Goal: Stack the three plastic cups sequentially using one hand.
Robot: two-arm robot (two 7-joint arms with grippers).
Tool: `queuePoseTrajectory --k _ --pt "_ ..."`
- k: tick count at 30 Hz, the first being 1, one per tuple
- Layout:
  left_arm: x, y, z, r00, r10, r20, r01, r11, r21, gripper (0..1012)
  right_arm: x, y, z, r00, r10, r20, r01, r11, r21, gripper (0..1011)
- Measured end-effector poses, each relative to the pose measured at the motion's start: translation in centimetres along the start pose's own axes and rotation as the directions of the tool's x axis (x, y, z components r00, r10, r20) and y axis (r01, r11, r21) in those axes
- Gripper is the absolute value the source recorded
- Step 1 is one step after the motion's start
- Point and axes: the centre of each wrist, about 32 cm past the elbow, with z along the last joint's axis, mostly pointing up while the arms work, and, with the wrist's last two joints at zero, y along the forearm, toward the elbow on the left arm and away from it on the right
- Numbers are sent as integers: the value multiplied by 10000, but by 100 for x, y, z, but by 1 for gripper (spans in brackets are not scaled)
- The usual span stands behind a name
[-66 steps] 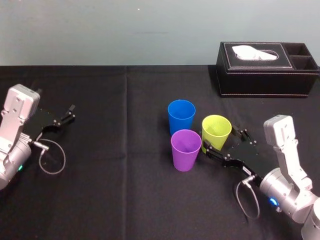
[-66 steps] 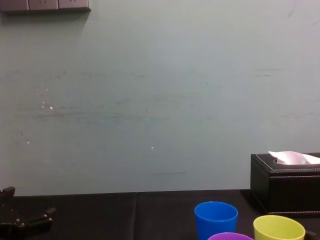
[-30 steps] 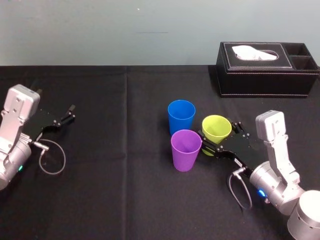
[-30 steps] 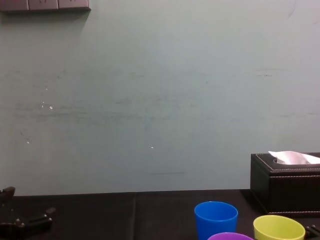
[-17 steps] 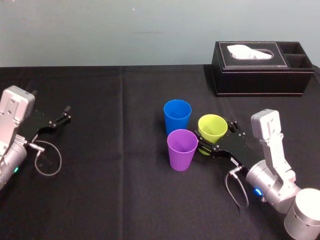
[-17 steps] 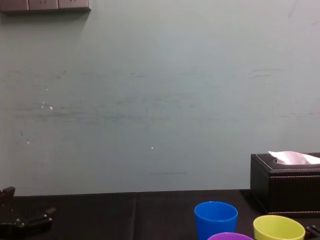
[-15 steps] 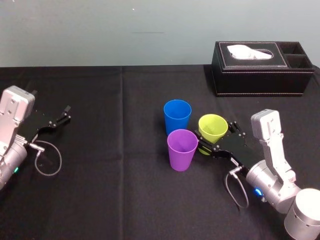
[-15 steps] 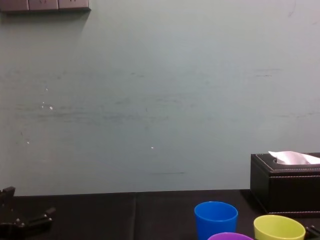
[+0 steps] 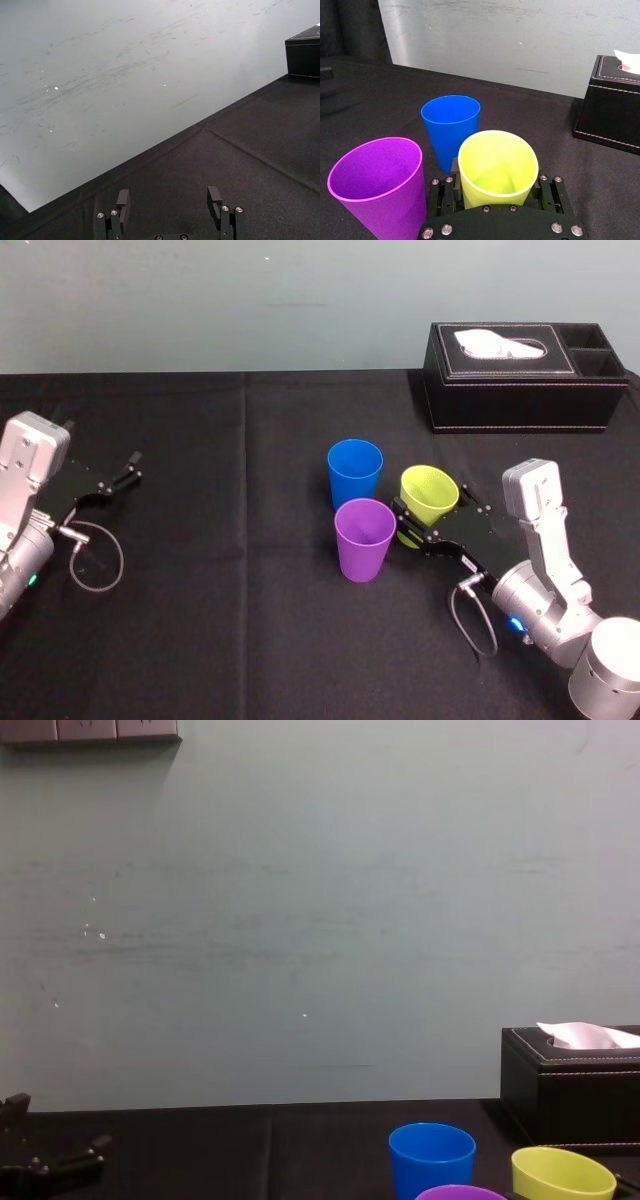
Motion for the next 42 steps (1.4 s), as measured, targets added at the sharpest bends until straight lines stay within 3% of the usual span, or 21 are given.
queuePoseTrajectory --k 5,11,16,24,32,42 --pt "0 0 0 10000 0 0 0 10000 0 1011 44 -4 76 9999 126 88 -127 9998 138 741" --pt "0 0 0 10000 1 -1 -1 10000 0 1011 171 4 364 9972 442 599 -475 9974 549 739" --pt "0 0 0 10000 1 -1 -1 10000 0 1011 264 65 623 9908 680 1173 -747 9958 531 741" --pt "0 0 0 10000 0 0 0 10000 0 1011 299 249 916 9796 1417 1425 -1474 9886 297 741" --pt "0 0 0 10000 0 0 0 10000 1 1011 248 435 995 9746 1841 1276 -1906 9808 406 741" --pt "0 0 0 10000 0 0 0 10000 0 1011 184 635 987 9700 2008 1370 -2098 9762 544 741"
